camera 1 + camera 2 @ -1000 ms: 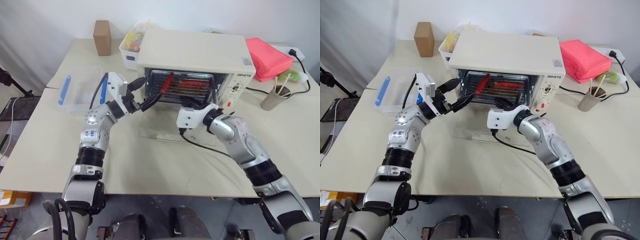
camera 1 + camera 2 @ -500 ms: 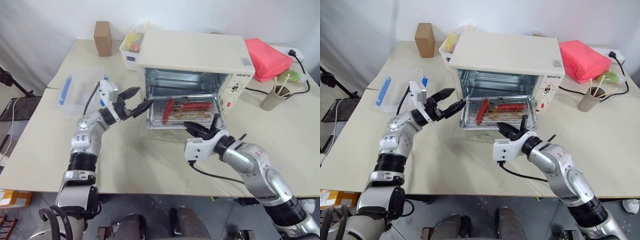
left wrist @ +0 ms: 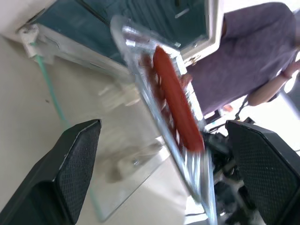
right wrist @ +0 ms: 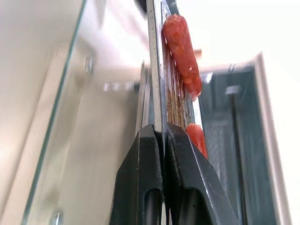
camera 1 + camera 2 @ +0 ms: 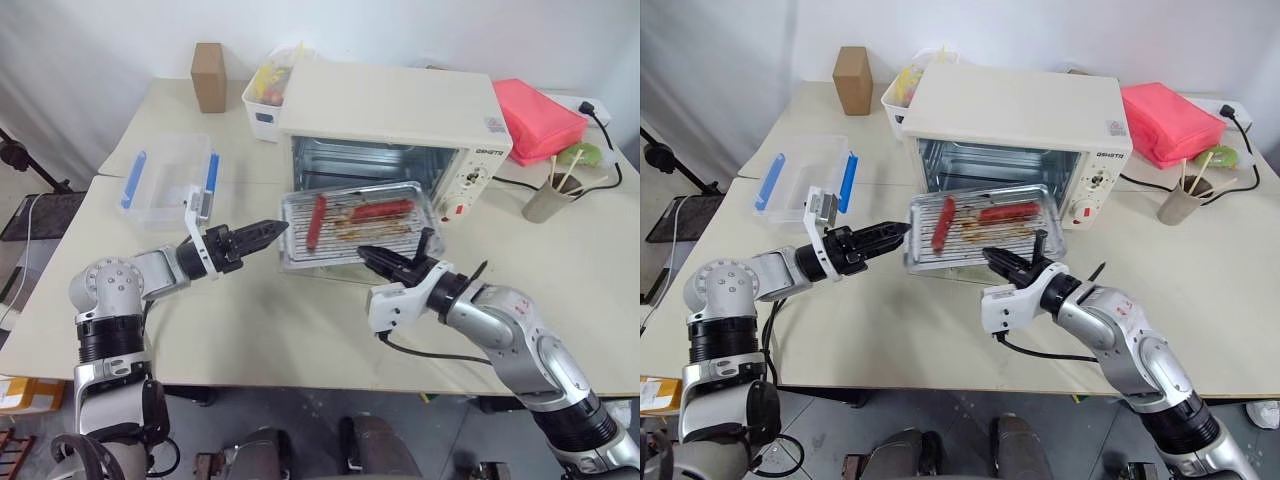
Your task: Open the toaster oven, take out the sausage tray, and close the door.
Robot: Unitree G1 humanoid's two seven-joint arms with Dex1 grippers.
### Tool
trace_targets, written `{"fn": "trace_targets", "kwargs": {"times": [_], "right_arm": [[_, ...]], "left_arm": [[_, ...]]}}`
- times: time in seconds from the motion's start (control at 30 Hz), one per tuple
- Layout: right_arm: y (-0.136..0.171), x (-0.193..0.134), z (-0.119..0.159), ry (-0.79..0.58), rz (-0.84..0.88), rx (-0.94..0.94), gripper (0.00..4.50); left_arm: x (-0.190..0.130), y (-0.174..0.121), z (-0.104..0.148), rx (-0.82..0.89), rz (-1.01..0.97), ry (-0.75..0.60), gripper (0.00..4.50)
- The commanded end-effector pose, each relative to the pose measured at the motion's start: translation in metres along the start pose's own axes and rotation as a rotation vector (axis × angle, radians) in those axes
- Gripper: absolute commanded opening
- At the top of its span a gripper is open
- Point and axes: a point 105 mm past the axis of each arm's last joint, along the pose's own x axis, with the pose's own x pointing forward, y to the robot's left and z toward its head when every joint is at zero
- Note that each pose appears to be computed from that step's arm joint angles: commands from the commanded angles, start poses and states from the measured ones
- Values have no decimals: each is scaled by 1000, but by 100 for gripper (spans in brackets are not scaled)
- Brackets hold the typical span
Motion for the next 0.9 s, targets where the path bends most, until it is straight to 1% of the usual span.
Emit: {"fn": "trace_targets", "kwargs": {"times": [0.03,0.13,0.17,0.2,0.33,0.63,0.77,0.9], "right_arm": [[-10,2,7,-64,-29,-17,7],[-10,3,7,-84,-25,-25,7],[-10,3,7,-89,-25,-27,7],[-10,3,7,-91,-24,-26,7],[-9,3,4,-90,-21,-24,7],[-6,3,0,-78,-13,-12,7],[-6,3,0,-79,-15,-9,7],[-7,4,2,-90,-20,-10,7]], "left_arm": [[2,-8,9,-22,-14,-38,450],[4,-6,8,-35,9,-42,394],[4,-6,7,-42,13,-40,351],[4,-6,7,-46,17,-40,335],[1,-5,7,-61,21,-52,211],[-10,-2,16,-108,27,-116,211],[-17,7,12,-118,86,-85,211],[-10,7,4,-130,84,-54,211]]}}
